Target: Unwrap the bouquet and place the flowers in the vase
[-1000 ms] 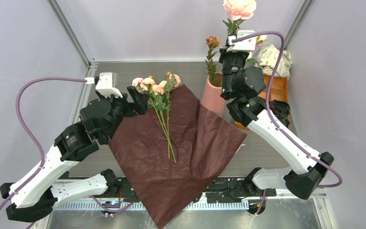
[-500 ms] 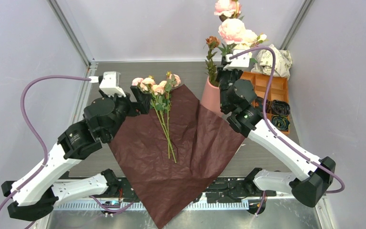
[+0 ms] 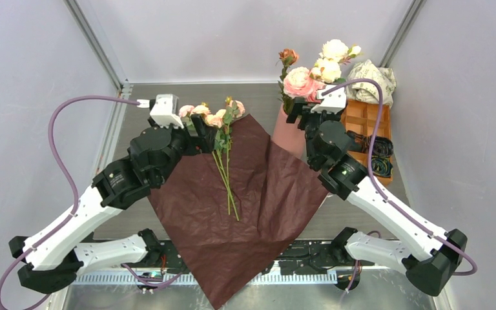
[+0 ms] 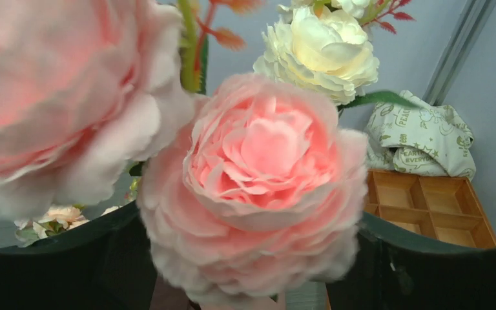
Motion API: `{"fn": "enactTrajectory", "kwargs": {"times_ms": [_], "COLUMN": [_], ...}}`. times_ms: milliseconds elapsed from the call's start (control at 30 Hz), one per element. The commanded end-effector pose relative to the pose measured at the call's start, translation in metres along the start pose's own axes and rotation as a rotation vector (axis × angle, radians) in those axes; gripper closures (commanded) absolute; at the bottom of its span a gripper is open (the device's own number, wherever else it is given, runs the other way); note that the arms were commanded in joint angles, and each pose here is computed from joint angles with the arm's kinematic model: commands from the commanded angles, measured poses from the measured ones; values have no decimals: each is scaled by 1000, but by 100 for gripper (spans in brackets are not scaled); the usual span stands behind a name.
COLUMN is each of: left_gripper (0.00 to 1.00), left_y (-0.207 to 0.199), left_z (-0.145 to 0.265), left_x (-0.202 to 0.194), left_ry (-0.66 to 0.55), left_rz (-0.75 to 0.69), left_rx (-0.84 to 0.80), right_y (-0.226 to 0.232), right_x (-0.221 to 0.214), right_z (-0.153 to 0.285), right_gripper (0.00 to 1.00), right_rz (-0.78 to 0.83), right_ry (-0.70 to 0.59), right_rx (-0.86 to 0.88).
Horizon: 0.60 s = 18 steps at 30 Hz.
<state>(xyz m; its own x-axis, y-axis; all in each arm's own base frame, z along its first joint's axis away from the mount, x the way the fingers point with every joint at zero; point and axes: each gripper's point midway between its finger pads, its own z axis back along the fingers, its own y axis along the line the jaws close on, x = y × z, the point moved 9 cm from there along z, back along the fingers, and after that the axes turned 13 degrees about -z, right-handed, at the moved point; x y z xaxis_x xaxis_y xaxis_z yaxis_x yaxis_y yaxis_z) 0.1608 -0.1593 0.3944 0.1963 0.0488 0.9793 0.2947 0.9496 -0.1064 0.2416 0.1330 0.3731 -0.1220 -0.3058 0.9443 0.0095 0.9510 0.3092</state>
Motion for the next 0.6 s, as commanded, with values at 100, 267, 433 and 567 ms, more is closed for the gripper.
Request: {"fn": "enactTrajectory", "kwargs": {"times_ms": [100,267,433,567], "left_gripper": [12,11,11,13], "left_y": [-10,-14,-12,5], "left_z": [-10,-23,-46,-75], "left_x": [6,-4,-18,-37], "left_ry": [-32,7,91,223], "left_rz": [47,39,93,223], "left_rx": [-20,-10,5,43], "right_y": [-6,-12,-21,-30], "right_x": [25,35,54,76], "right_z": [14,28,49,72], "right_gripper": [13,6,6,6], "right_rz": [-101,-169,-250,-325], "right_ry": [11,38,46,38], "right_rx": [-16,-14,31,106]}}
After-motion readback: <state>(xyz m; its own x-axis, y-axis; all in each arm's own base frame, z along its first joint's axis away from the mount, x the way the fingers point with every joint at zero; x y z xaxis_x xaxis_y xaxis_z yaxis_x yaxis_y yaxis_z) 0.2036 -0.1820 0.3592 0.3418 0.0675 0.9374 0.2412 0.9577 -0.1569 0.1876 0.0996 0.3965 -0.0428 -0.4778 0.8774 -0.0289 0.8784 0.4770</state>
